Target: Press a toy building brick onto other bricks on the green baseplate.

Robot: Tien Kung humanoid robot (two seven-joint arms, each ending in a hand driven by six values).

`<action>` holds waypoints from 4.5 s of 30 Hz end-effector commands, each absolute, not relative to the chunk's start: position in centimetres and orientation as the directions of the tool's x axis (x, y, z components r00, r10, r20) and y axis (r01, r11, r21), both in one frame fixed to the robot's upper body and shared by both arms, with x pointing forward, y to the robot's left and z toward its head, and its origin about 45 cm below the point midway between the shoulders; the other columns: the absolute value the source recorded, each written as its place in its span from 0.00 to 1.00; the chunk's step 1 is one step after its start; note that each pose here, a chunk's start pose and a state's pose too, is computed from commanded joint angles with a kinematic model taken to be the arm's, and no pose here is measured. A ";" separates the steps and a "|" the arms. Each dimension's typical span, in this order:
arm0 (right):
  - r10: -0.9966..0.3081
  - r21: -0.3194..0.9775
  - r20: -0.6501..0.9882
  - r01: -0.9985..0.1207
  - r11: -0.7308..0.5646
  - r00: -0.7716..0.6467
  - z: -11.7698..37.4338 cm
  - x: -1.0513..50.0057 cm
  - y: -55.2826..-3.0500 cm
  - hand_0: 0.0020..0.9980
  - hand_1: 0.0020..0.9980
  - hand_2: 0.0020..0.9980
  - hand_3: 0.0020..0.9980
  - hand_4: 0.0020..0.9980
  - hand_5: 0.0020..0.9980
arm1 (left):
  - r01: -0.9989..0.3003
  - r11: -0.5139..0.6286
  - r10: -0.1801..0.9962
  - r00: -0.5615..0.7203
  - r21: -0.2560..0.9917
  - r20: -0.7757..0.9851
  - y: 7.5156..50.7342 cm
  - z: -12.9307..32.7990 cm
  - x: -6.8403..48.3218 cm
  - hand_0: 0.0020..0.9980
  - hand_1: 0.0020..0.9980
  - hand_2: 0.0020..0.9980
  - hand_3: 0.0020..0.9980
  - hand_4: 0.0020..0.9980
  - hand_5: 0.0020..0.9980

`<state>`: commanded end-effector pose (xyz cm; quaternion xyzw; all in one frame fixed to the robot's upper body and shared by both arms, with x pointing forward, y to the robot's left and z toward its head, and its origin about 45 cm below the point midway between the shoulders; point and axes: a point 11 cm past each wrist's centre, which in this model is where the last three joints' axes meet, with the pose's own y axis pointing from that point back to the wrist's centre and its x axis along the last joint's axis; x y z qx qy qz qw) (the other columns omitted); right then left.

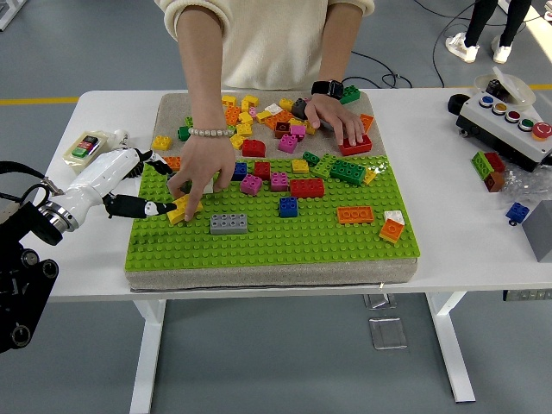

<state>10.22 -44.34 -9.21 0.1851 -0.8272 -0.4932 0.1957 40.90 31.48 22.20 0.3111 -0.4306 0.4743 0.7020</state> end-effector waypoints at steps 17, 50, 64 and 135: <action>-0.514 0.891 0.146 -0.113 0.439 -0.845 -9.3 10.2 -44.2 0.74 0.65 0.70 0.59 0.91 0.49 | -0.934 0.356 0.407 0.194 0.041 0.893 31.8 22.3 40.7 0.87 0.73 0.71 0.67 1.00 0.33; -0.514 0.892 0.142 -0.115 0.437 -0.846 -9.3 10.3 -44.1 0.74 0.65 0.70 0.59 0.91 0.49 | -0.938 0.341 0.414 0.082 -0.071 0.907 31.9 23.5 40.9 0.66 0.59 0.55 0.54 0.38 0.00; -0.510 0.890 0.138 -0.120 0.440 -0.849 -9.2 10.4 -44.2 0.74 0.65 0.70 0.59 0.91 0.50 | -0.927 0.373 0.422 0.143 -0.027 0.895 31.2 23.3 41.0 0.79 0.74 0.72 0.78 0.90 0.10; -0.516 0.884 0.141 -0.126 0.449 -0.845 -9.1 10.9 -44.3 0.74 0.65 0.71 0.59 0.91 0.50 | -0.905 0.407 0.388 0.294 0.124 0.874 28.4 17.7 42.4 0.78 0.72 0.62 0.66 0.77 0.05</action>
